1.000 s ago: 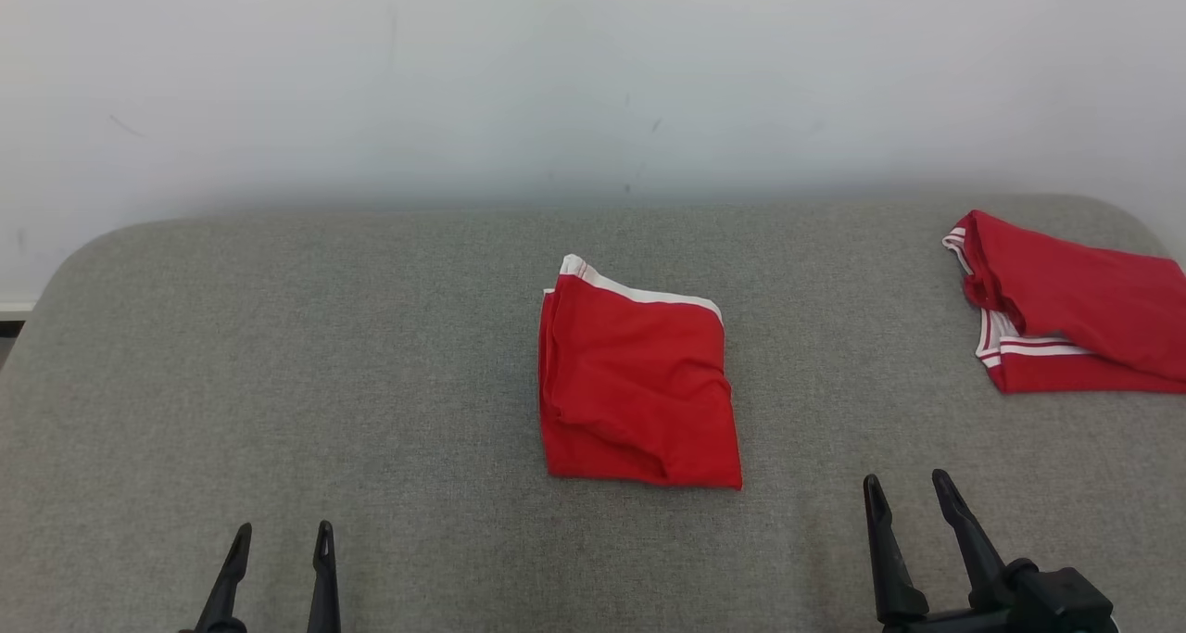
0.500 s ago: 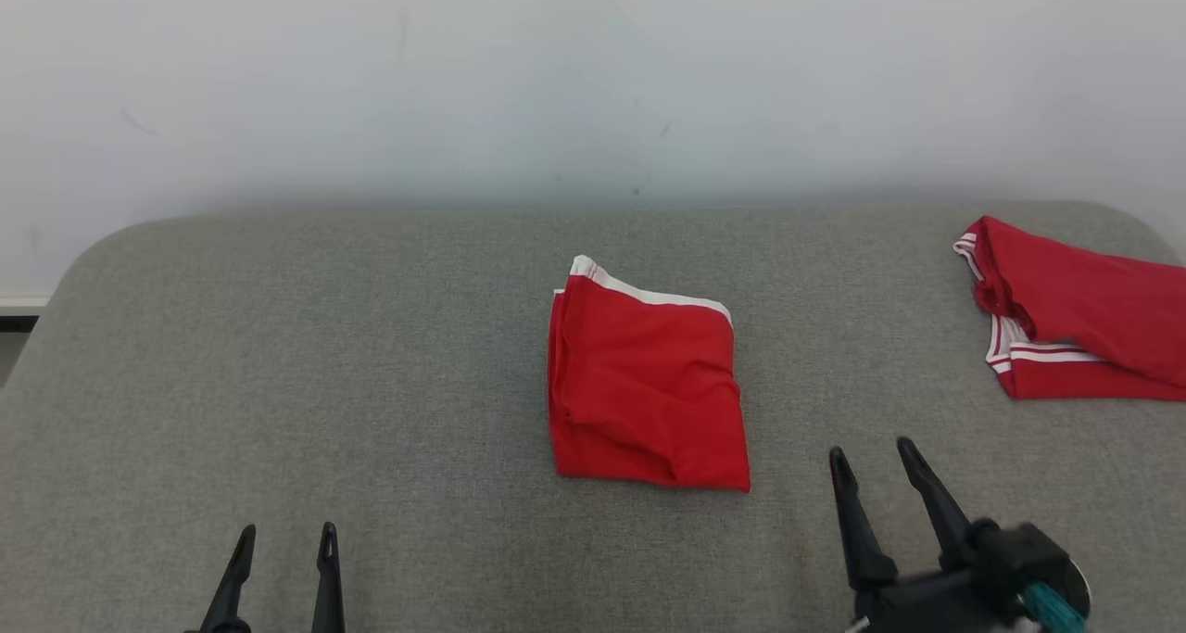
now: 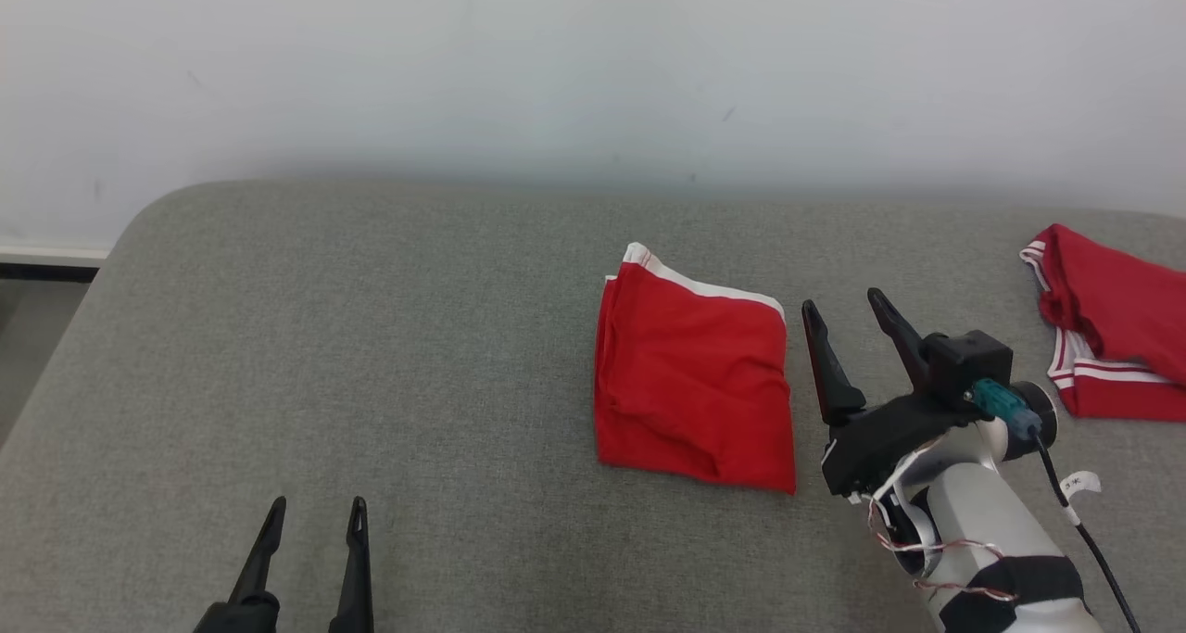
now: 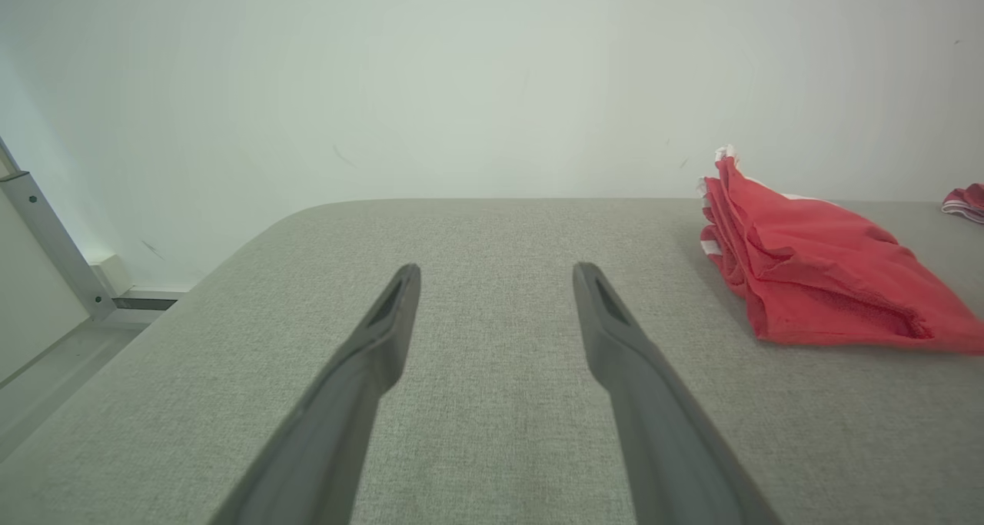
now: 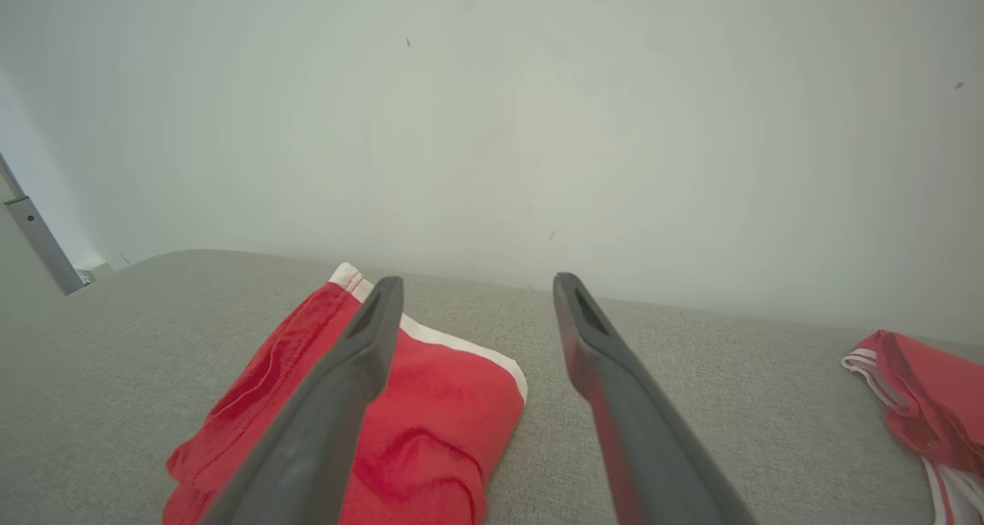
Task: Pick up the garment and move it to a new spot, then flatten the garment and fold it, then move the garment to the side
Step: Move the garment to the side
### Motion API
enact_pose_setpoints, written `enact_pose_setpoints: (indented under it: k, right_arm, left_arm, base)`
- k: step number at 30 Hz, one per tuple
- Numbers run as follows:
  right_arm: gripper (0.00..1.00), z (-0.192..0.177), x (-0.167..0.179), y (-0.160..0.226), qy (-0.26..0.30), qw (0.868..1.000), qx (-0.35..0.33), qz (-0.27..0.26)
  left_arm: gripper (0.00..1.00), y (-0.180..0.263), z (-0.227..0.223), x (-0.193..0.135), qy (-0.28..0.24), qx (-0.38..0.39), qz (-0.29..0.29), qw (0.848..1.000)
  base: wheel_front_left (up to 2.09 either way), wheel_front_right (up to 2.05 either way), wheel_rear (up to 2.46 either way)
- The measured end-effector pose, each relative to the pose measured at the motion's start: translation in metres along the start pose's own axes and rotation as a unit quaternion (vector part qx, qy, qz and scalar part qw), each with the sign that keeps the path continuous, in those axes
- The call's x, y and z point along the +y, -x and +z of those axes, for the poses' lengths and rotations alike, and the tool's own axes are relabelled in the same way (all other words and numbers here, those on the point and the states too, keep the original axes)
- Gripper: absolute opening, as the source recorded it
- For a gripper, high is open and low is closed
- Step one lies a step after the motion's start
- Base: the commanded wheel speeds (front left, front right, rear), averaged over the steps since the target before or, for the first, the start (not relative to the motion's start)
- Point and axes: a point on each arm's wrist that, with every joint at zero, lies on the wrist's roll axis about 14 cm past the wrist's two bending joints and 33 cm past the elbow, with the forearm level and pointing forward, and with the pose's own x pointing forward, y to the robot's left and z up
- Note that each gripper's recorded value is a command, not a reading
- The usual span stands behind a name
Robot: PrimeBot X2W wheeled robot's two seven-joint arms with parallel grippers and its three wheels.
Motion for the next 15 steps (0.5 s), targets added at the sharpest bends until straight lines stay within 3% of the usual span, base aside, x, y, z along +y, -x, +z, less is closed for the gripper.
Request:
enact_pose_setpoints:
  k: [7,15]
  right_arm:
    - [1.00,-0.035,-0.005,-0.027,-0.003,0.997,0.076,-0.007]
    - [1.00,-0.093,-0.010,-0.031,-0.031,0.986,0.162,-0.026]
  left_arm:
    - [1.00,-0.003,-0.003,0.004,0.002,0.005,0.007,1.000]
    - [1.00,-0.011,-0.013,0.012,0.002,0.020,0.021,1.000]
  base:
    - [0.00,0.00,0.00]
    - [0.00,0.00,0.00]
